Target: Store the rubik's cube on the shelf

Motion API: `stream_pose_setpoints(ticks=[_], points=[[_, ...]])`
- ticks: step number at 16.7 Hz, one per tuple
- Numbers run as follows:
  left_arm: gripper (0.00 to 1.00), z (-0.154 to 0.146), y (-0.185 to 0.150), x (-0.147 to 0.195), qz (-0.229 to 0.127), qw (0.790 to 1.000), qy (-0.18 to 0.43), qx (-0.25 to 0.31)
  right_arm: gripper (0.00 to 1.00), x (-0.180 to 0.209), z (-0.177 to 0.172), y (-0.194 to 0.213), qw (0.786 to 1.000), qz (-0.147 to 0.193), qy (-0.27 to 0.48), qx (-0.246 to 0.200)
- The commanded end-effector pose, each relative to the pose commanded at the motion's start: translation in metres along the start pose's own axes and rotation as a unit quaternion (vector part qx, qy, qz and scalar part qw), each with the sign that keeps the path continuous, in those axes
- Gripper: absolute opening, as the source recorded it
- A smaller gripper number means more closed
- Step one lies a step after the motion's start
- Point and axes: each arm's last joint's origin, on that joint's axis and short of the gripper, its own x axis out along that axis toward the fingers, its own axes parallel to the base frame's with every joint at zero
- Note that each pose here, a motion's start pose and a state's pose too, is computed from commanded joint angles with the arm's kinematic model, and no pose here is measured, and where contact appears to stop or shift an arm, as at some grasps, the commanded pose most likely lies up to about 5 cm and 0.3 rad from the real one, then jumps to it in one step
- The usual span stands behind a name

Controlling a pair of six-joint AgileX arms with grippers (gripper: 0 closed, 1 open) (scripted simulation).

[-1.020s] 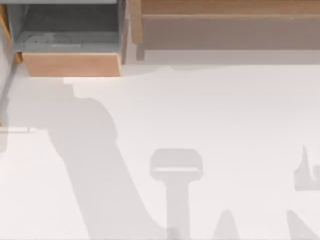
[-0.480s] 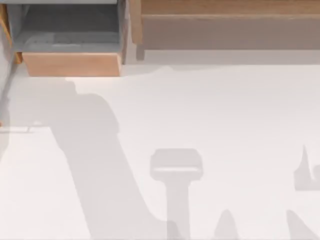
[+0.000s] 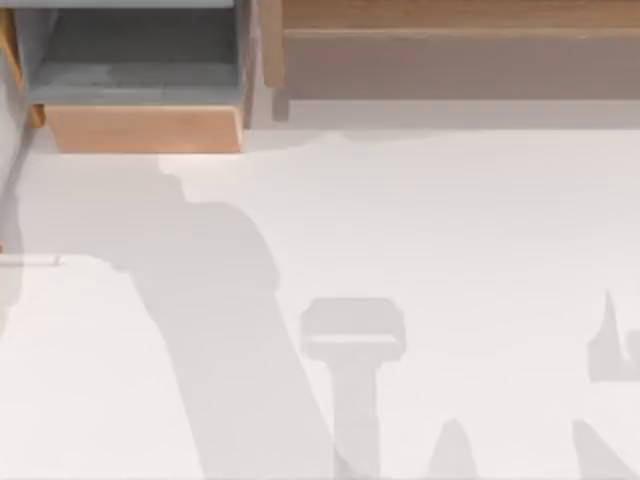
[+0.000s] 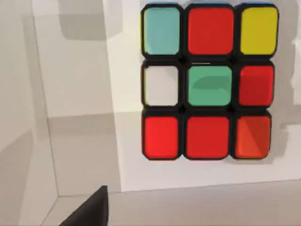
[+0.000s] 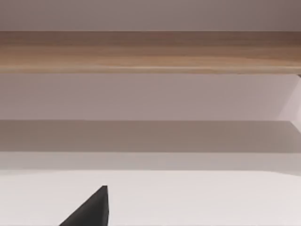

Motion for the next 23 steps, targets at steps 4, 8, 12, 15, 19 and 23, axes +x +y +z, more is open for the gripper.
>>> stream_pose_setpoints(ticks=[4, 8, 12, 15, 19, 23], points=[[1.00, 0.008, 0.005, 0.040, 0.002, 1.000, -0.002, 0.000, 1.00, 0.000, 0.000, 0.000, 1.000, 0.000, 0.000, 0.000], [1.00, 0.016, 0.005, 0.082, 0.000, 1.000, 0.002, -0.001, 1.00, 0.000, 0.000, 0.000, 1.000, 0.000, 0.000, 0.000], [1.00, 0.019, 0.004, 0.088, 0.001, 1.000, -0.001, 0.000, 1.00, 0.000, 0.000, 0.000, 1.000, 0.000, 0.000, 0.000], [0.92, 0.019, 0.004, 0.088, 0.001, 1.000, -0.001, 0.000, 1.00, 0.000, 0.000, 0.000, 1.000, 0.000, 0.000, 0.000], [0.62, 0.019, 0.004, 0.088, 0.001, 1.000, -0.001, 0.000, 1.00, 0.000, 0.000, 0.000, 1.000, 0.000, 0.000, 0.000], [0.32, 0.019, 0.004, 0.088, 0.001, 1.000, -0.001, 0.000, 1.00, 0.000, 0.000, 0.000, 1.000, 0.000, 0.000, 0.000]])
